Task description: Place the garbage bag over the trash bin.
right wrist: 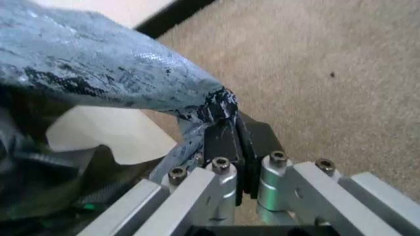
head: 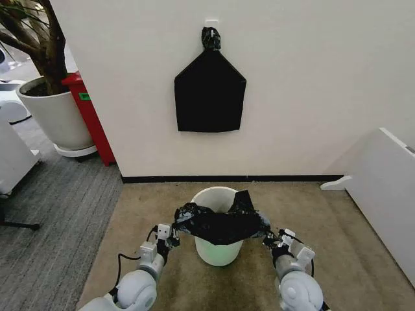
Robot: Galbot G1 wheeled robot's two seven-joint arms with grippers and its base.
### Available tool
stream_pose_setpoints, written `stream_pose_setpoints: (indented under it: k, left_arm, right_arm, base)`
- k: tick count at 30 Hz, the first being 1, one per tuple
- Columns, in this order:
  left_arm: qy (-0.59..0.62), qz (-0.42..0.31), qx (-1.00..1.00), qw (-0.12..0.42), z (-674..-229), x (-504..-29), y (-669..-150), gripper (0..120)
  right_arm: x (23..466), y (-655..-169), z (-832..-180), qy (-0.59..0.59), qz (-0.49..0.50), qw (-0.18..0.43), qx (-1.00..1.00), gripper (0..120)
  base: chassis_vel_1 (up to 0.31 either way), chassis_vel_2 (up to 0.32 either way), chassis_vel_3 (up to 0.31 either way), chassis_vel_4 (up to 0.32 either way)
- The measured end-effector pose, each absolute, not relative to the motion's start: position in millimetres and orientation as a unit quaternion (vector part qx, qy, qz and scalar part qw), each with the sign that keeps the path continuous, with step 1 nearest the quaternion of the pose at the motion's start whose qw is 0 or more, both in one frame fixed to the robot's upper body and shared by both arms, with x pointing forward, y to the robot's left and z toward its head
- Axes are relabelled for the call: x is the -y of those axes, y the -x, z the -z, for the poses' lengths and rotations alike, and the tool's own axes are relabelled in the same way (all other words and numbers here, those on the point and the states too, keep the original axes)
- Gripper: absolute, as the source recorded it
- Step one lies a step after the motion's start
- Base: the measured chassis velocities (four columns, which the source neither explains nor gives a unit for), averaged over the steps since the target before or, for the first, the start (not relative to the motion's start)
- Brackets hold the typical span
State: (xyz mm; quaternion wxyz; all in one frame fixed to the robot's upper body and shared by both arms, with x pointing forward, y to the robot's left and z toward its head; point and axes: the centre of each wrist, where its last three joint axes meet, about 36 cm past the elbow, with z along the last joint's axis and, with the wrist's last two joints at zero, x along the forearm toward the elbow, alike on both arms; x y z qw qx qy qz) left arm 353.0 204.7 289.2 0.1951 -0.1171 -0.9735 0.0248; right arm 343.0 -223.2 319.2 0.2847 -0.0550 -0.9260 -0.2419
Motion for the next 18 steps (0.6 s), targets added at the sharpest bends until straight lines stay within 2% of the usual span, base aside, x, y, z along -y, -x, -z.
stream_pose_setpoints:
  k: [7,13,18]
  left_arm:
    - [0.120,-0.024,0.971,0.205,-271.7,-194.2,-363.1,0]
    - [0.127,-0.024,0.969,0.209,-274.7,-196.0,-350.3,0]
    - [0.126,-0.018,0.965,0.229,-263.9,-200.0,-340.9,0]
  right_arm:
    - [224.8,-354.3,-318.4,0.038,0.224,0.314,0.922,0]
    - [232.0,-347.5,-334.2,0.031,0.199,0.301,0.932,0]
    - [240.2,-359.9,-326.0,0.023,0.178,0.338,0.924,0]
  base:
    - [0.000,0.000,0.000,0.000]
    - [0.000,0.000,0.000,0.000]
    - [0.000,0.000,0.000,0.000]
